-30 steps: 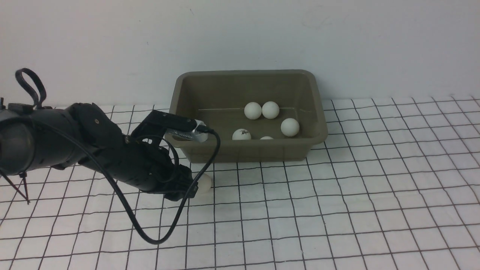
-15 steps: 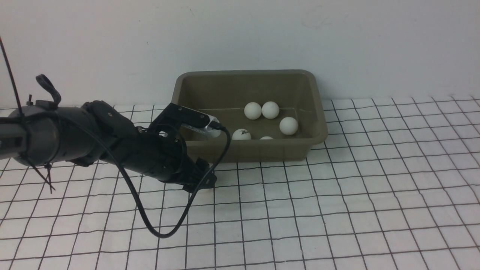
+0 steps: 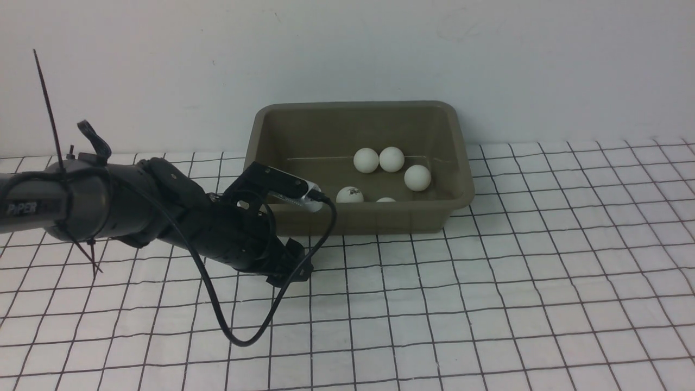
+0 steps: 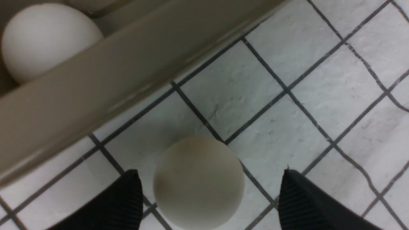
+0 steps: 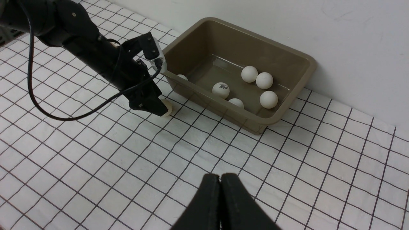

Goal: Put the table tennis balls into the box on the white checkered tablecloth.
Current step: 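Reach for and grasp a ping pong ball on the table beside the basket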

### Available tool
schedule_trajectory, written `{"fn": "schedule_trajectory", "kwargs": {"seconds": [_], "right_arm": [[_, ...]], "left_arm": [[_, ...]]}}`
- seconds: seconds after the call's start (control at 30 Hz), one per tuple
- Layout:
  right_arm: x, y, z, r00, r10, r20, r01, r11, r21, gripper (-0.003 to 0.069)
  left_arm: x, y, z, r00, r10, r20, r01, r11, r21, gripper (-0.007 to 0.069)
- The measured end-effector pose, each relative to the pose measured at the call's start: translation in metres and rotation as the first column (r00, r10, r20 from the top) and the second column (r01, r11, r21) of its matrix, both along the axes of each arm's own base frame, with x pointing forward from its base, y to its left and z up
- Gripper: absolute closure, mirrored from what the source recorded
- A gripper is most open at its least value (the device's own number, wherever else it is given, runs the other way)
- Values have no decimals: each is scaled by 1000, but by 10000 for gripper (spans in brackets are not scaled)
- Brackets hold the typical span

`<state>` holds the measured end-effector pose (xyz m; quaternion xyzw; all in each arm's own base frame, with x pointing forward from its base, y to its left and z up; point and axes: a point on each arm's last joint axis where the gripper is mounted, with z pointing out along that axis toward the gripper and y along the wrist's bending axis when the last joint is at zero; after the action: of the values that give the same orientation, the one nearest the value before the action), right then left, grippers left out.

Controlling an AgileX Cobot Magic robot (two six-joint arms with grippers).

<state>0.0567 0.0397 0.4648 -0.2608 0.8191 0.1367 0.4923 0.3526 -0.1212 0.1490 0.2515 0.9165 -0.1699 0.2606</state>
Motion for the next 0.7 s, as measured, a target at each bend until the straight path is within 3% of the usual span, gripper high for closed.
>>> {"fn": "schedule_trajectory", "kwargs": {"seconds": [0.5,0.6,0.7], "right_arm": [[0,0,1,1000,-1,7,1,1000,4,676],[0,0,1,1000,-1,9,1,1000,6,676],[0,0,1,1000,-1,10,1,1000,6,676]], "left_arm": [[11,-2,-18,999,30,-21,-30,1000,-4,113],[11,-2,-17,999,37,-22,-37,999,-11,164],[11,-3,-17,998,53,-36,-54,998,-23,279]]}}
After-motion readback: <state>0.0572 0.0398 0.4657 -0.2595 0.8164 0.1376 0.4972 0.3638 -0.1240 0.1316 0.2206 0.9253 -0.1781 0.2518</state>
